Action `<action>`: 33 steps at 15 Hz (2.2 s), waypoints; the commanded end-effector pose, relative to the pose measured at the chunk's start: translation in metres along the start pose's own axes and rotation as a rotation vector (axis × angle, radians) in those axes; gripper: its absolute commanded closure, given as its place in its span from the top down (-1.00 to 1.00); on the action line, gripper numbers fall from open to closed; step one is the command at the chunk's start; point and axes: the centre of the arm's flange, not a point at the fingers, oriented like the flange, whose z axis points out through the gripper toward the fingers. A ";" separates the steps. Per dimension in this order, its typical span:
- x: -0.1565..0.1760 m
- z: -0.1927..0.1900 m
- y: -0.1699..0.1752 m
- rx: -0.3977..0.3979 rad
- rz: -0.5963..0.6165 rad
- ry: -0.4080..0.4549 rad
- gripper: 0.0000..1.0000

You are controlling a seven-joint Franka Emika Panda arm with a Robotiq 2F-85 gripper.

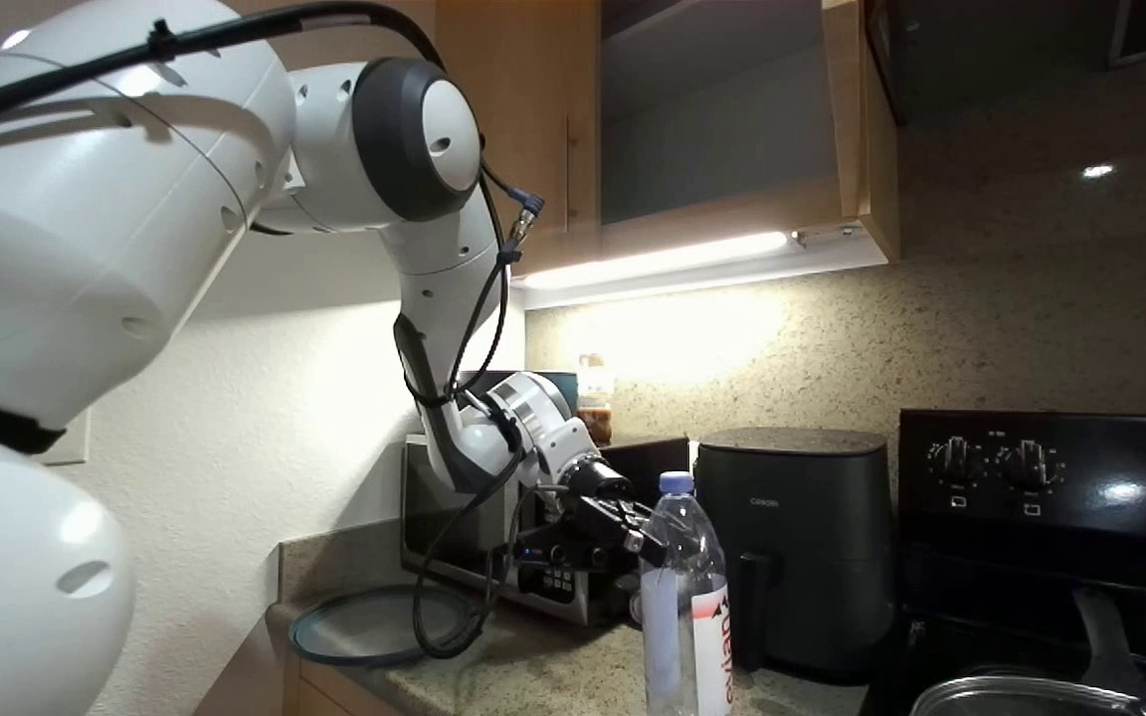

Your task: Put the bottle upright to the right

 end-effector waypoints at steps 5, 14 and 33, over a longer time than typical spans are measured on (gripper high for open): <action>-0.011 0.003 -0.009 0.026 0.035 -0.074 -0.14; -0.013 0.003 -0.011 0.051 0.030 -0.088 0.99; 0.103 -0.053 0.085 0.032 0.304 0.065 1.00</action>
